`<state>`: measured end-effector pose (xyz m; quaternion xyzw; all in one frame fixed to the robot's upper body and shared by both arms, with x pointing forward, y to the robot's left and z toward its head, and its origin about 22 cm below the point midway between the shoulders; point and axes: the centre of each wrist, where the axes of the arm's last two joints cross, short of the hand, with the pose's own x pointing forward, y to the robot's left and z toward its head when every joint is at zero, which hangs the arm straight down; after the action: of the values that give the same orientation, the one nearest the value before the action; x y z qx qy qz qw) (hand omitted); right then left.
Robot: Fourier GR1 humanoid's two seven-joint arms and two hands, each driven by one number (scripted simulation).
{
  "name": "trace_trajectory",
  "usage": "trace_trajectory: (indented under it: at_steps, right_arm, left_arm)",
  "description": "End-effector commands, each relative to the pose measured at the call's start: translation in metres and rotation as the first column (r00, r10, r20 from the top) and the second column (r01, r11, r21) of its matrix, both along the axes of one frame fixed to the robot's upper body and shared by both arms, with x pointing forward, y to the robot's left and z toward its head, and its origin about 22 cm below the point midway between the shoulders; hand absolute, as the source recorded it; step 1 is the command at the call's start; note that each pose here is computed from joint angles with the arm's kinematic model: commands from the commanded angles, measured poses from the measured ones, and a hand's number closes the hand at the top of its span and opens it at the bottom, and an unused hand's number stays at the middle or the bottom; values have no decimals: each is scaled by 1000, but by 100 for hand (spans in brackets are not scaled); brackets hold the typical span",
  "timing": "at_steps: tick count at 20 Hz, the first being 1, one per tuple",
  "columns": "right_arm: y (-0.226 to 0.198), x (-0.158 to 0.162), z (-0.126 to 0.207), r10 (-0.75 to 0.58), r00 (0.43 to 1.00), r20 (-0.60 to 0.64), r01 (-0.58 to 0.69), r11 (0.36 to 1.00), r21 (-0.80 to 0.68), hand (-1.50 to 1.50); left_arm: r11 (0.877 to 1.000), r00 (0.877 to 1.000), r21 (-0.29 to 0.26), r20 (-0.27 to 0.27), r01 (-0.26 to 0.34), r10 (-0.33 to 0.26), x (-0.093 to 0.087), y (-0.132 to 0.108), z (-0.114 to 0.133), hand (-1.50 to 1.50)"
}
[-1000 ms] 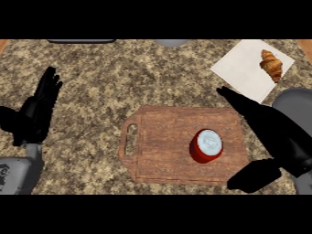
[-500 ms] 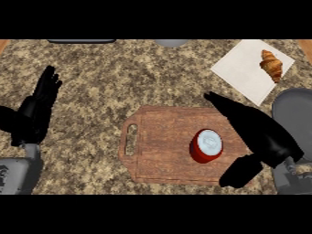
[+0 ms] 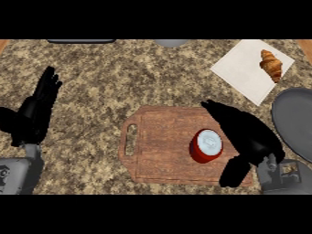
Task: Pick the can from the cutting board and place it in the pan
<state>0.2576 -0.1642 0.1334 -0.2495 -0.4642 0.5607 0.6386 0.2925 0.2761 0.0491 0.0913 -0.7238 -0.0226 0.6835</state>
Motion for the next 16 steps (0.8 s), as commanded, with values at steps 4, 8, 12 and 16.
trace_trajectory:
  at_steps: [4, 8, 12, 16]
  right_arm:
    - [24, 13, -4, -12, 999, -52, 9, 998, -60, -150]
    - [7, 15, -33, 6, 998, -57, -11, 997, -75, -150]
    - [14, 9, -36, 0, 997, -71, -7, 995, -104, -150]
    - [12, 27, -50, 4, 993, -117, -19, 992, -126, -150]
  left_arm:
    - [1000, 1000, 8, -9, 6, -6, 3, 20, -1, 0]
    - [1000, 1000, 20, 4, 2, -2, -11, -2, 9, 0]
    - [1000, 1000, -7, 10, 0, 0, 6, -9, 3, 0]
    - [1000, 1000, -4, -20, -3, 3, -1, -1, 12, 0]
